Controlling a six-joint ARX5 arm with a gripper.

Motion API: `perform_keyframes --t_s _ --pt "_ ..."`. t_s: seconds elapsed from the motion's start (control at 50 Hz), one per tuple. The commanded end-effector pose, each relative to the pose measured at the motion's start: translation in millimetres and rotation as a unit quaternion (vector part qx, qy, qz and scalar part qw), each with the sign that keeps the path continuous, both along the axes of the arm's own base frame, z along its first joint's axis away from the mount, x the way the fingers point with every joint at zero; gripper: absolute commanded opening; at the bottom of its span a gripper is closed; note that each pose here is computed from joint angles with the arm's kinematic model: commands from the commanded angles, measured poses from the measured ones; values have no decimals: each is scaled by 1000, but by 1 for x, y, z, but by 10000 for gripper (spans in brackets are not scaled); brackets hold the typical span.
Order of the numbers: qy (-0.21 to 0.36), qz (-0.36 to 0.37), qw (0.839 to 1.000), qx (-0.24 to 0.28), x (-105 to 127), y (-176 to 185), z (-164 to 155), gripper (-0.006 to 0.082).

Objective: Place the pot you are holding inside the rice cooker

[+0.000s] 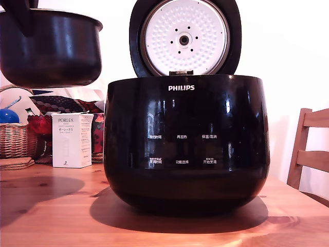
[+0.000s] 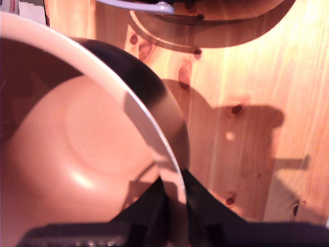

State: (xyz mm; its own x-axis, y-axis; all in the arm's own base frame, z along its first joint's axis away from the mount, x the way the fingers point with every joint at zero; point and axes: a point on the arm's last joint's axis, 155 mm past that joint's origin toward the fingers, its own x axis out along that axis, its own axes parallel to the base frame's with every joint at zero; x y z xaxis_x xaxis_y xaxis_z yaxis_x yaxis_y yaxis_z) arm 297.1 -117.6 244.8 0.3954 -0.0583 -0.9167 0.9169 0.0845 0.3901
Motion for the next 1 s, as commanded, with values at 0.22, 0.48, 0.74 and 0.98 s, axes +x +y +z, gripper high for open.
perform_keyframes --t_s 0.22,0.48,0.74,0.98 --pt "-32 8 999 -16 2 -4 17 -24" --pt "-36 -29 998 -51 -15 -29 28 -24" --pt "-37 -81 991 -98 -43 -58 43 -24" --pt "-24 -139 982 -122 -68 -87 46 -24"
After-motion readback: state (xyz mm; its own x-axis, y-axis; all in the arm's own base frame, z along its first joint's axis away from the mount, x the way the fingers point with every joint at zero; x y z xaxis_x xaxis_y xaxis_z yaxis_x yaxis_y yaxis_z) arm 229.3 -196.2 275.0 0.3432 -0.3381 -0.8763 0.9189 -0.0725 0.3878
